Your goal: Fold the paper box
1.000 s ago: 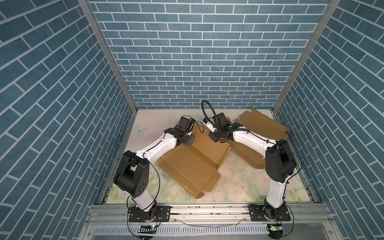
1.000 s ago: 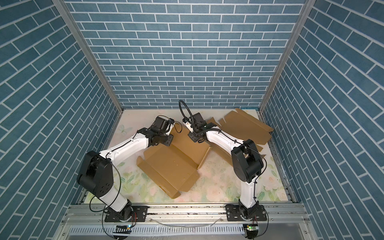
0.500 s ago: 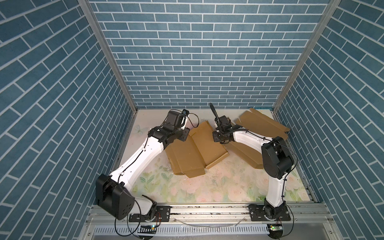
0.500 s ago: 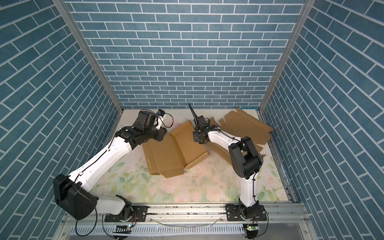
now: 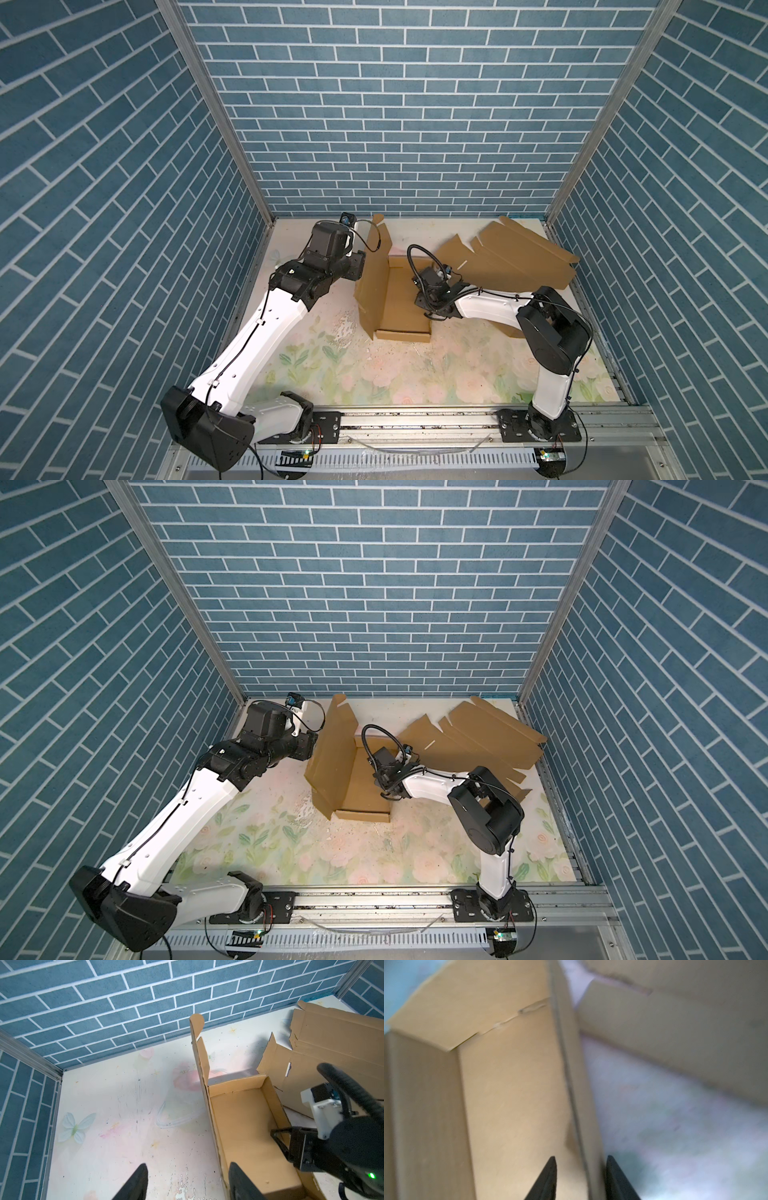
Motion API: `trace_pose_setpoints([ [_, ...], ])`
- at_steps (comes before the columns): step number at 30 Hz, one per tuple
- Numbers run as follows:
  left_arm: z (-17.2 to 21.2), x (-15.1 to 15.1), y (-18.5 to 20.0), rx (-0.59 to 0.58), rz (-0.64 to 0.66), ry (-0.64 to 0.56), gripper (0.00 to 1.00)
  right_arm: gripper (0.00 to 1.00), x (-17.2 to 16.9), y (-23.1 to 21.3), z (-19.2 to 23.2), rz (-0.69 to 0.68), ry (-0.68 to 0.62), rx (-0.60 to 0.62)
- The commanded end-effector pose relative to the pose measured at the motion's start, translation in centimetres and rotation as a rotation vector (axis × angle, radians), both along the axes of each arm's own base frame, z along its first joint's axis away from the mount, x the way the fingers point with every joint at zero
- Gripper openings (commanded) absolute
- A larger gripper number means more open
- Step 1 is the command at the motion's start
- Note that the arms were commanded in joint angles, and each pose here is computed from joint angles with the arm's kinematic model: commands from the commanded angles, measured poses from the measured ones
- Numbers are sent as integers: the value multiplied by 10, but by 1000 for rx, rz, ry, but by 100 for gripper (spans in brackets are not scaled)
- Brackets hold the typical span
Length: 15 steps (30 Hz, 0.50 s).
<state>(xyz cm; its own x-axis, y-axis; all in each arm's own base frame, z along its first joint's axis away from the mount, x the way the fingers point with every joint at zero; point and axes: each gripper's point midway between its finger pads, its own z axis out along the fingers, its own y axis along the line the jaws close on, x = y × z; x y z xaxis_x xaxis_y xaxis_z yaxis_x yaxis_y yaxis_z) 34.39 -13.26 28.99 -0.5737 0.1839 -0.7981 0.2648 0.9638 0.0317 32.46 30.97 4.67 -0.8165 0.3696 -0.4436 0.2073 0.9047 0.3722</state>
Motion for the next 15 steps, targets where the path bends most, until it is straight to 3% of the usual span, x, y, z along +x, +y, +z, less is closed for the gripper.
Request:
trace_pose_setpoints([
  [1,4,-8,11,-10,39,5,64,46,-13,7,19,-67,-14,109],
  [5,14,-12,15,-13,44,-8,68,51,-27,-1,33,78,-28,100],
  [9,21,-17,19,-22,43,-10,68,55,-32,-9,58,337,-92,9],
  [15,29,-34,32,-71,44,-9,68,58,-8,-29,85,710,-154,-137],
])
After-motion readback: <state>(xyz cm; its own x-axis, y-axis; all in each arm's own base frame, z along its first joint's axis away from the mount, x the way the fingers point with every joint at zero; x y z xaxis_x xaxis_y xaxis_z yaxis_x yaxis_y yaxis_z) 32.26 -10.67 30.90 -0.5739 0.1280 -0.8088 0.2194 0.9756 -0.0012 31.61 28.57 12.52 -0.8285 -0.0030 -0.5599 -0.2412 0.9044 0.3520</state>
